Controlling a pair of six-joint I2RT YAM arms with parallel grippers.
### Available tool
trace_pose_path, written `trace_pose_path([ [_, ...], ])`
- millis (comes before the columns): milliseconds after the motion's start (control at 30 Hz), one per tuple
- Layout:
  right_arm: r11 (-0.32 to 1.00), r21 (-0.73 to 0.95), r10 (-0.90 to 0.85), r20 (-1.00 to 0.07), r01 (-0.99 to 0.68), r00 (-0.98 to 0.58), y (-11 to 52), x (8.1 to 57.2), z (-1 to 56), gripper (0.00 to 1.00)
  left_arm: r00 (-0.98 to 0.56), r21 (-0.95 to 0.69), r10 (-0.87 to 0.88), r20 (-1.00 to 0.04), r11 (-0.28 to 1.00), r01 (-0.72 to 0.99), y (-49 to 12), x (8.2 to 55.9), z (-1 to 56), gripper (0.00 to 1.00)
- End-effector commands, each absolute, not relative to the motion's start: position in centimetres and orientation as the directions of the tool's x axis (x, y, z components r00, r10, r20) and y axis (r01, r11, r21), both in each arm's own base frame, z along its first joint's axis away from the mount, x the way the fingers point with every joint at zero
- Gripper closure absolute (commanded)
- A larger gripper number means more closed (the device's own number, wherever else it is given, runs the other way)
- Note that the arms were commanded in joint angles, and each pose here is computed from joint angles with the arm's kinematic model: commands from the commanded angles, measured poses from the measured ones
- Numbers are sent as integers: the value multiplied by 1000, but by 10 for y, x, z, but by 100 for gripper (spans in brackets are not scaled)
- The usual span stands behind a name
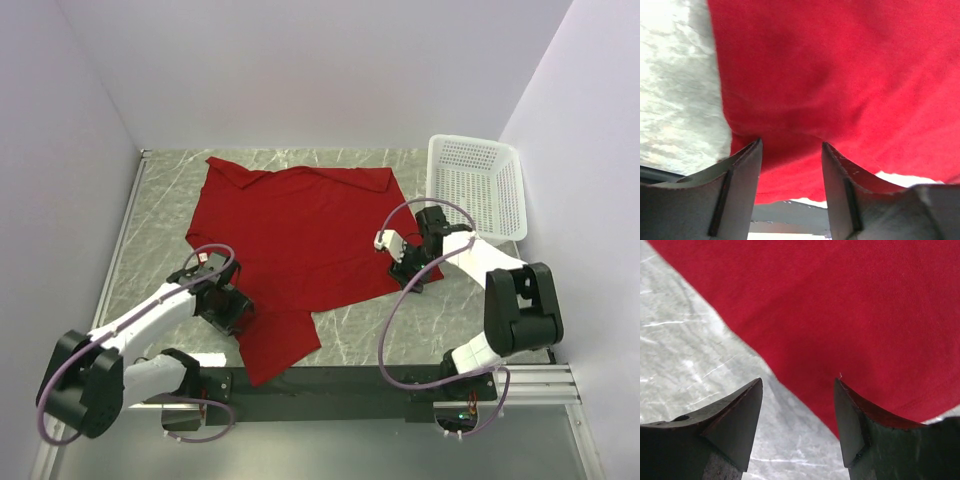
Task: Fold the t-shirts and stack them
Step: Flatten the tshirt out
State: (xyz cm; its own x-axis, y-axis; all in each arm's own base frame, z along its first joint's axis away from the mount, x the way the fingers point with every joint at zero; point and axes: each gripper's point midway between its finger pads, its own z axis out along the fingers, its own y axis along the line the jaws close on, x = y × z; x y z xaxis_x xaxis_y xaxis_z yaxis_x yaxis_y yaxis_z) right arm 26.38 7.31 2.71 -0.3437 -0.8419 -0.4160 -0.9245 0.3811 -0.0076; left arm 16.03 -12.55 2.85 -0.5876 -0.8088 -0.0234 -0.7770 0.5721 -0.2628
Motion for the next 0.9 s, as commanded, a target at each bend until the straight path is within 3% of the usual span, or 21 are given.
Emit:
trace_pose_path([
  [0,411,-54,-832,-431,-910,-350,73,288,33,35,-562,-218,-825,-60,560,-799,-119,164,24,45],
  [100,407,-62,-843,-411,-911,-348,69,289,27,36,-567,-205,-823,-41,562,-801,-119,158,15,46],
  [300,395,-36,-866,-349,-918,-359,60,278,12,50,-562,-172,-826,-35,559,-811,-114,146,9,48],
  [533,382,16,-888,-272,-924,-372,48,250,6,83,-565,-143,-824,48,554,-820,-116,120,1,46],
  [633,359,38,-902,-242,-933,-357,42,229,8,91,-564,-131,-821,89,552,-824,-115,102,2,46],
  [867,323,117,-921,-188,-939,-341,32,180,10,98,-558,-117,-825,88,548,-828,-102,75,20,48],
])
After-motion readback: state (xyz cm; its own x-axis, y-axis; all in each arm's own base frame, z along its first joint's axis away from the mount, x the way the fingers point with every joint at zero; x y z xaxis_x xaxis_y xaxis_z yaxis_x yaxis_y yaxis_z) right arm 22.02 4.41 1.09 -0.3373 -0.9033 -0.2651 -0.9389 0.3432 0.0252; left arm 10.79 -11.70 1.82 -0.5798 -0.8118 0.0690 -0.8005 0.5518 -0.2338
